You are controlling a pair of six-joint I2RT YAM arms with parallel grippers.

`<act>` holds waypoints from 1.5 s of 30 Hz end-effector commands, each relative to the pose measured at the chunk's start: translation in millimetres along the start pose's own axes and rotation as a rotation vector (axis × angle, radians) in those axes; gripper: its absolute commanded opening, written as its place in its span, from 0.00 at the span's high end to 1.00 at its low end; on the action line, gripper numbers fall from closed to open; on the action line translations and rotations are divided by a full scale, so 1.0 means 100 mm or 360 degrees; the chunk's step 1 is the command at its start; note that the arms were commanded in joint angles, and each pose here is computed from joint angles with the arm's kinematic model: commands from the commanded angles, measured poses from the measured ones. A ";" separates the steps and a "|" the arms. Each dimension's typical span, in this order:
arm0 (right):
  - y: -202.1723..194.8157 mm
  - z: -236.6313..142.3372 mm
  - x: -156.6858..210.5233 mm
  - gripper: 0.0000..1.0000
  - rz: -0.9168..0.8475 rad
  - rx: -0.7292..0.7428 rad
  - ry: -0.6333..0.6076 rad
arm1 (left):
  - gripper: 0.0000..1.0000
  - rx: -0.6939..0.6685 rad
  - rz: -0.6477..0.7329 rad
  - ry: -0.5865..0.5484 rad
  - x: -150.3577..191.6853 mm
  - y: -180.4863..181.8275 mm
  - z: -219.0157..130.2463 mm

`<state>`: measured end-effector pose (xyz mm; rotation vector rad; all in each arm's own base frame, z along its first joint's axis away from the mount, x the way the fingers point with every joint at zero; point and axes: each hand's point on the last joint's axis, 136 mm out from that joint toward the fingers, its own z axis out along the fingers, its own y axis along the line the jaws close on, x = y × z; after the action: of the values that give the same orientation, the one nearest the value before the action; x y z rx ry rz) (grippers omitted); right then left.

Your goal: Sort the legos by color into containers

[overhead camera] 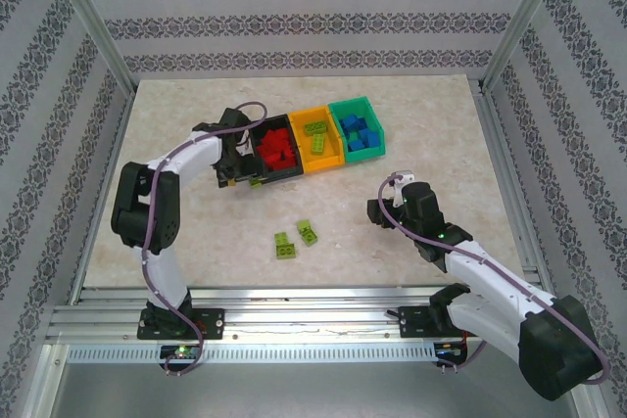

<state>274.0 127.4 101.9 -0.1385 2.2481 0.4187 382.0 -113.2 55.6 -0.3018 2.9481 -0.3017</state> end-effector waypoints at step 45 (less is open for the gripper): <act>-0.05 0.02 0.00 0.42 0.0017 0.0030 -0.0019 | 0.61 0.0050 0.0108 -0.0072 0.22 -0.26 -0.24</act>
<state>273.8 126.7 97.5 -0.1373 2.2620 0.4103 361.5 -127.7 52.0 -0.2080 2.9755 -0.2705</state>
